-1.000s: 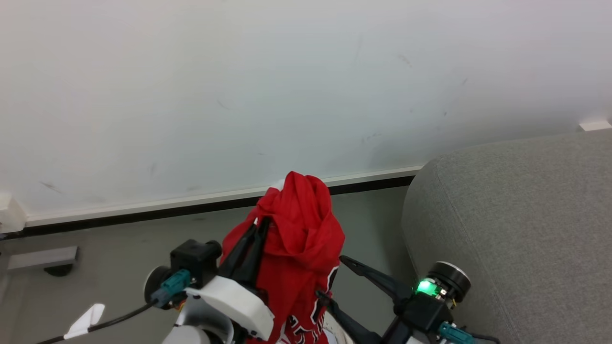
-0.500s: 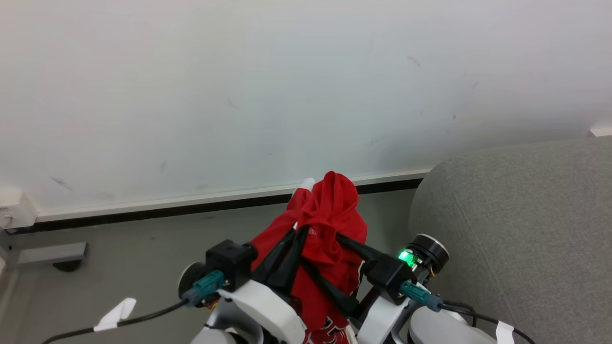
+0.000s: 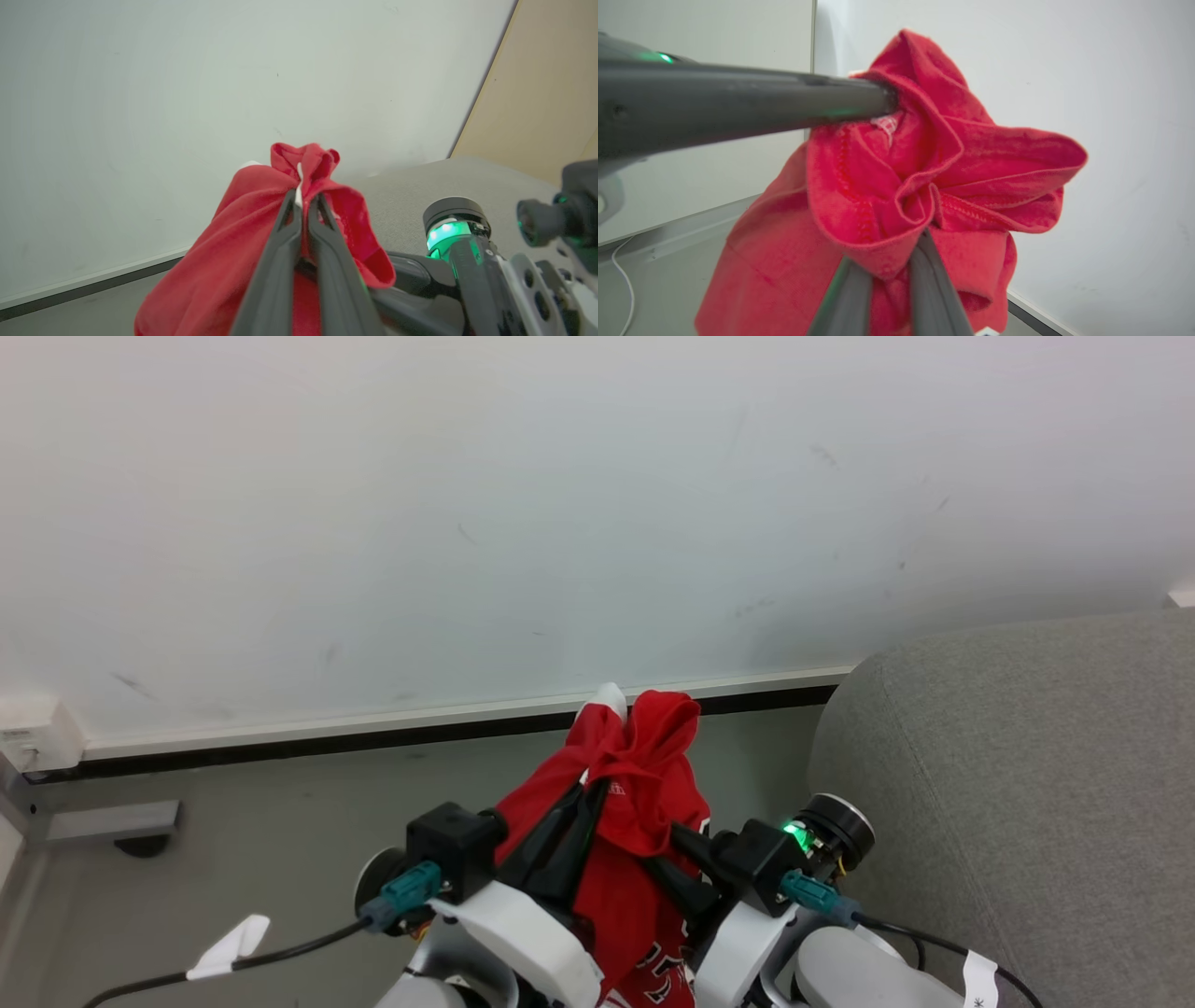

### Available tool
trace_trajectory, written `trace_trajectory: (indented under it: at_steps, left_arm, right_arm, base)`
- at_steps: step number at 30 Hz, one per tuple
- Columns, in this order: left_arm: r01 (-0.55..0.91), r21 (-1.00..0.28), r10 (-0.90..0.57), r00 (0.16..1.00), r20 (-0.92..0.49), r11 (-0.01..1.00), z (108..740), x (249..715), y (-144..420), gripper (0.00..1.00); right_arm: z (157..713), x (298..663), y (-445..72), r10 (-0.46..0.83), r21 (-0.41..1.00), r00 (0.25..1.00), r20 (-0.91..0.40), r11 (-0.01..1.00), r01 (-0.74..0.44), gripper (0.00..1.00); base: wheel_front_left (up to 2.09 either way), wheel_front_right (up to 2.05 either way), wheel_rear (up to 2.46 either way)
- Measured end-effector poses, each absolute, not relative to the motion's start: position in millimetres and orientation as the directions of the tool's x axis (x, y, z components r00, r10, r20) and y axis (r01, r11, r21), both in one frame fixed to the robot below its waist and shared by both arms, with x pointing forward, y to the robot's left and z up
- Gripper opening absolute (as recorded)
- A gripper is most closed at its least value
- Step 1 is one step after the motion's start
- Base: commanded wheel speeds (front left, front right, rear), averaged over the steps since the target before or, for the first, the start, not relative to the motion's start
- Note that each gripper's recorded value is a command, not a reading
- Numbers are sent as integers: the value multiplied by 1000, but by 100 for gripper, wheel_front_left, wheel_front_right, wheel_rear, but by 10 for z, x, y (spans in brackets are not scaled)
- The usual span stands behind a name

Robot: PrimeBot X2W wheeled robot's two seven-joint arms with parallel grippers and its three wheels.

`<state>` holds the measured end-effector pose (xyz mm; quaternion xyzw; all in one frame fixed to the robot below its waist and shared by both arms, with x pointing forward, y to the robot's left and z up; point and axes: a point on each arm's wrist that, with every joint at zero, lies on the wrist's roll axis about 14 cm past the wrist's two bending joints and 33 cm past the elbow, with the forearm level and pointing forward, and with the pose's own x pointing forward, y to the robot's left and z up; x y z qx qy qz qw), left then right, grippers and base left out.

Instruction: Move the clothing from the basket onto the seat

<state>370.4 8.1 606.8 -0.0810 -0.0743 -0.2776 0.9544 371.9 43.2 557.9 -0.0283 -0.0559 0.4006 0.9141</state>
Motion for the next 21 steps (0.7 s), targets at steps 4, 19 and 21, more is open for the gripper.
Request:
trace_trajectory:
  at_steps: [4,19,21]
  left_arm:
    - [531,-114,-506,841,194,839,6072,3723,108,47]
    - [510,-95,-495,856,150,855,5890,3754,201,100]
    - [506,-92,-492,859,142,857,5863,3750,225,100]
  right_arm:
    - [5620,3732,420,730,-86,677,94,683,-725,0]
    - [5693,3794,345,704,-65,699,123,709,-703,0]
    - [5696,3798,344,704,-64,700,123,709,-702,0]
  base:
    - [0,0,0]
    - [0,0,0]
    - [0,0,0]
